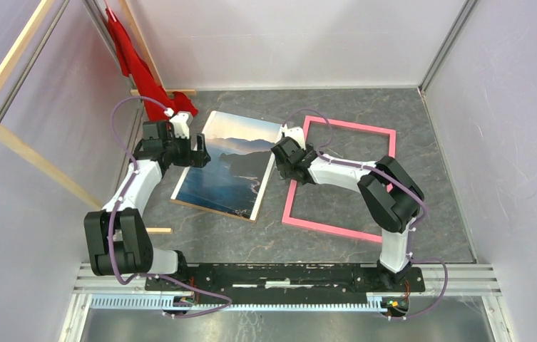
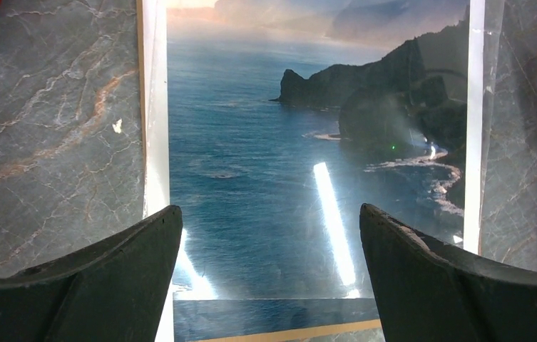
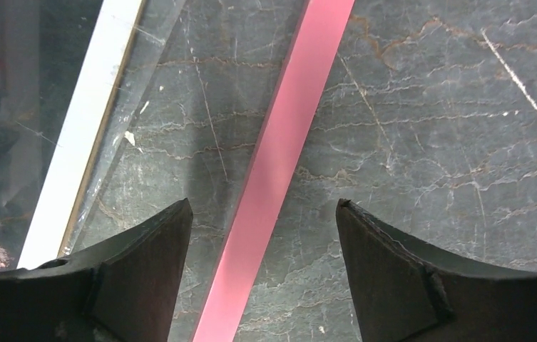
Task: Put the photo into the frame
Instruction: Turn over the photo frame at the center of the board.
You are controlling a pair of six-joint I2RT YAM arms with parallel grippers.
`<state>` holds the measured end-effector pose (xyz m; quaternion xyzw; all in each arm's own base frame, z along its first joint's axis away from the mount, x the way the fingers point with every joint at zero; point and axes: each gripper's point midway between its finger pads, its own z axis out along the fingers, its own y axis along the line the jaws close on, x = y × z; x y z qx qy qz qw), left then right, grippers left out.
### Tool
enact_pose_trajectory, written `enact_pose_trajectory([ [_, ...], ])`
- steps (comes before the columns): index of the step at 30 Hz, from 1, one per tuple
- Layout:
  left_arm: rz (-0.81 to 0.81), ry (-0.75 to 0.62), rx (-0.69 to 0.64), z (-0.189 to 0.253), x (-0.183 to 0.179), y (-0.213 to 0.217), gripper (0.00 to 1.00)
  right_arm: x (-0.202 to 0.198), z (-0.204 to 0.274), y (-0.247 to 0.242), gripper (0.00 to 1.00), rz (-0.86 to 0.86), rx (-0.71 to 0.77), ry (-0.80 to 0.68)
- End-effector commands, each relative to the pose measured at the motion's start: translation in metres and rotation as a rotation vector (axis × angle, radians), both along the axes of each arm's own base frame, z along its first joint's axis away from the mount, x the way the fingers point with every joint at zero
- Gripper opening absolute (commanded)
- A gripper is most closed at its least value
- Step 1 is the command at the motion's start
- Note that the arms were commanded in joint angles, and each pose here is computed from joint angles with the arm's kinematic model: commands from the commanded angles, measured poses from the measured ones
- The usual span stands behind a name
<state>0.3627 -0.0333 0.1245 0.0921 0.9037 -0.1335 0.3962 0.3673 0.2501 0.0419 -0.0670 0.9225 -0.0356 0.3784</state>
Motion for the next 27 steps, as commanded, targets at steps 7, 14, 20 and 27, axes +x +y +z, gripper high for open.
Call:
enact_pose_trajectory([
  [7,-0.105,-0.025,-0.008,0.012,-0.013,-0.013,1.0,-0.008,-0.021,0.014,0.66,-0.028,0.049,0.059],
  [14,-0.12,-0.02,-0.014,0.018,-0.018,-0.017,1.0,-0.016,-0.028,0.02,0.25,-0.023,0.086,0.099],
  [20,-0.134,0.002,-0.066,0.019,-0.033,-0.029,1.0,-0.015,0.016,0.029,0.0,-0.008,0.171,0.059],
  [27,-0.166,-0.008,-0.027,0.01,-0.053,-0.028,1.0,-0.016,0.109,0.027,0.0,-0.029,0.315,-0.067],
])
